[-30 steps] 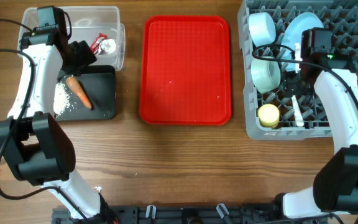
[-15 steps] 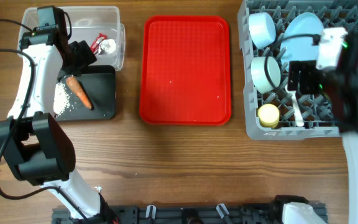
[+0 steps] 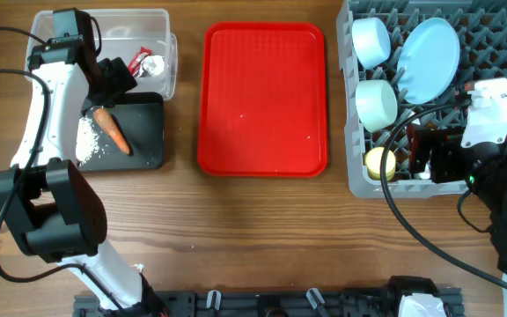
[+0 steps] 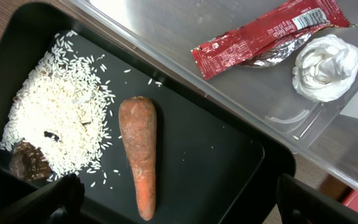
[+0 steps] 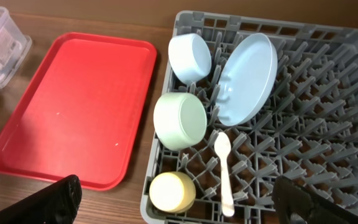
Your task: Sort waste into correct bins and load items into the dishwasher rack
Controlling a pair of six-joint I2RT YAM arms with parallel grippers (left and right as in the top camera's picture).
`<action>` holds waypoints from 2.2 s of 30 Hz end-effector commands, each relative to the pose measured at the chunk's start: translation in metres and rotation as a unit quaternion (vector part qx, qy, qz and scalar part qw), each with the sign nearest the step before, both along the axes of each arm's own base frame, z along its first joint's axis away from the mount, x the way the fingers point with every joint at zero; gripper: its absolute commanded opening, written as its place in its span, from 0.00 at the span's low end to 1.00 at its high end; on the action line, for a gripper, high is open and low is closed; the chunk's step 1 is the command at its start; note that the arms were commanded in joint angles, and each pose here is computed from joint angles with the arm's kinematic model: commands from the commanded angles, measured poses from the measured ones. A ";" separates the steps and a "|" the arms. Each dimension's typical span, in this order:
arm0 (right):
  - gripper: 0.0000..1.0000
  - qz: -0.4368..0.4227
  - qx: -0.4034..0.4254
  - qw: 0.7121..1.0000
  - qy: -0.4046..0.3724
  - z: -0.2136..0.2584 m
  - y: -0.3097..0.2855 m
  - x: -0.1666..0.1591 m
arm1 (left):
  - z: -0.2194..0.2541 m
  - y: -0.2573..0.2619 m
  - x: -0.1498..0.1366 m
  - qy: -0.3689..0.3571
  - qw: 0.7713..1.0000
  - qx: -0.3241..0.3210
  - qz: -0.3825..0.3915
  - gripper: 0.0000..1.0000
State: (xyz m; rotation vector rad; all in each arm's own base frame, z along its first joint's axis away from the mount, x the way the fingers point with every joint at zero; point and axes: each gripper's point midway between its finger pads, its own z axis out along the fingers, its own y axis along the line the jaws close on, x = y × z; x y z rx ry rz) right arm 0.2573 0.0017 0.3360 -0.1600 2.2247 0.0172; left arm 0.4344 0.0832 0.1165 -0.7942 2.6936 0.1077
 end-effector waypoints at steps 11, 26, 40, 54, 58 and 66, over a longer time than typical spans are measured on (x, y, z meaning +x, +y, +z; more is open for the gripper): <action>1.00 -0.014 -0.007 0.985 -0.172 0.053 -0.005 0.028 | 0.012 -0.001 0.003 -0.016 1.000 -0.002 0.003 1.00; 1.00 -0.038 0.068 0.946 -0.314 -0.077 0.000 -0.008 | 0.012 -0.001 0.003 -0.016 1.000 -0.002 0.003 1.00; 1.00 -0.012 0.040 0.933 -0.358 -0.117 0.007 -0.019 | 0.012 -0.001 0.003 -0.016 1.000 -0.002 0.003 1.00; 1.00 0.014 0.044 0.912 -0.407 -0.116 0.016 -0.016 | 0.012 -0.001 0.003 -0.016 1.000 -0.002 0.003 1.00; 1.00 0.017 0.056 0.945 -0.322 -0.160 0.020 -0.012 | 0.012 -0.001 0.003 -0.016 1.000 -0.002 0.003 1.00; 1.00 0.007 0.079 0.947 -0.310 -0.164 0.020 -0.010 | 0.012 -0.001 0.003 -0.016 1.000 -0.002 0.003 1.00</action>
